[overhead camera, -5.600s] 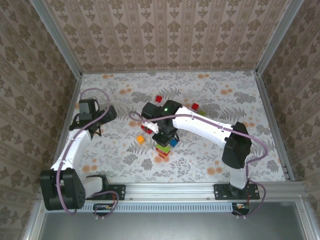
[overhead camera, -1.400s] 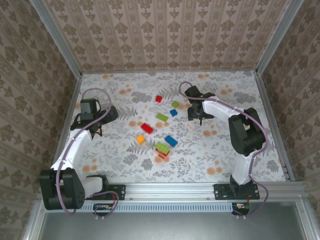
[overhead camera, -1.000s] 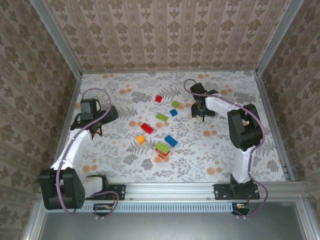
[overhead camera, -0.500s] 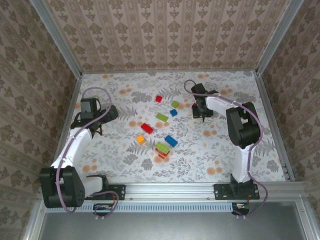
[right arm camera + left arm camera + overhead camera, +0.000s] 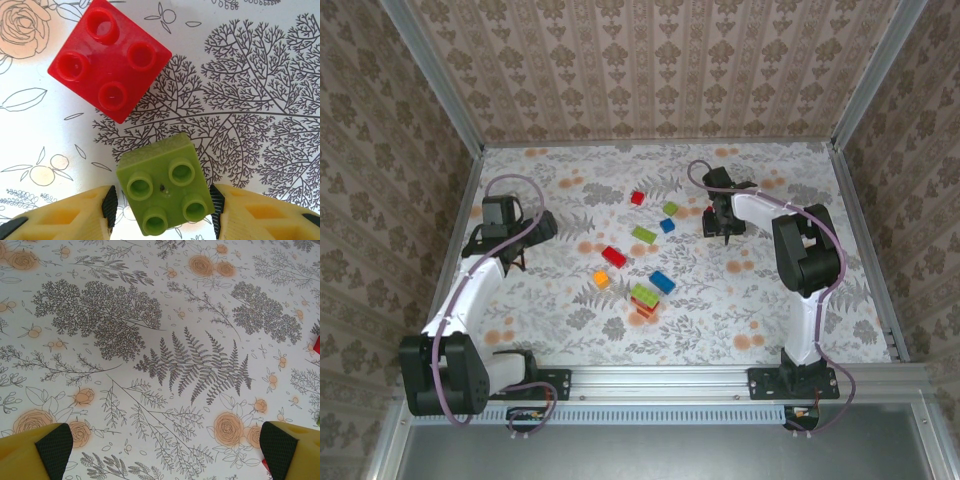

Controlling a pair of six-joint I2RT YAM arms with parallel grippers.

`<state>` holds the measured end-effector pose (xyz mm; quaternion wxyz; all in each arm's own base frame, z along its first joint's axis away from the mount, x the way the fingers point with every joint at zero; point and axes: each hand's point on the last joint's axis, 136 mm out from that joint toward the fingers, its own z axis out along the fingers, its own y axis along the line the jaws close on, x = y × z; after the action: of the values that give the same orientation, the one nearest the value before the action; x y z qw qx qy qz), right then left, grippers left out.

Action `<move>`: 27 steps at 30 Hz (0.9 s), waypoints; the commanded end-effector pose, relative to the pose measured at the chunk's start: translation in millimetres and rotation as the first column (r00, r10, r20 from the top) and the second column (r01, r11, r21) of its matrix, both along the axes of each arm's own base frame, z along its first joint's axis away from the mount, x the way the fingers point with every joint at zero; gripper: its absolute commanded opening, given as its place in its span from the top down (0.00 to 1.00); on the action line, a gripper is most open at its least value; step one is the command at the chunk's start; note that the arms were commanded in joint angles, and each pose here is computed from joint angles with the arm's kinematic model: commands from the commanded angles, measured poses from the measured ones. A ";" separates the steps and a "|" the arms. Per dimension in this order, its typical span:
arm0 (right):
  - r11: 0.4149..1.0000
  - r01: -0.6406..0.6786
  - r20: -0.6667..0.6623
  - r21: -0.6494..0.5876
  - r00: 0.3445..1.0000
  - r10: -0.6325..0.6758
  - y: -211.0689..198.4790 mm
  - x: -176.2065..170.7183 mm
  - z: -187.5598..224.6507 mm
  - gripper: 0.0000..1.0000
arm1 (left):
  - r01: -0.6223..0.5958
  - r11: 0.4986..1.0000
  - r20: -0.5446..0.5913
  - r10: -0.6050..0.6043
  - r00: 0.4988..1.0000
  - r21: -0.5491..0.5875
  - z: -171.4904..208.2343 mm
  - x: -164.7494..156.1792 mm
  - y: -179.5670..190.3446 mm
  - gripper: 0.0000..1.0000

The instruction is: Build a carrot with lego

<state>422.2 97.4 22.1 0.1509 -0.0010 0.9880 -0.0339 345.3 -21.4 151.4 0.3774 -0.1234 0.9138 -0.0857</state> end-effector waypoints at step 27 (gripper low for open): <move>0.997 -0.023 0.029 0.080 0.999 0.021 3.3 14.6 16.5 0.55 | 0.013 1.000 0.010 -0.013 1.000 0.022 8.1 6.4 -0.8 0.00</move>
<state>430.2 97.2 27.7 0.1551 -0.0034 0.9879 -0.0074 345.8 -21.1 147.1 0.3720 -0.1224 0.9164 -0.0826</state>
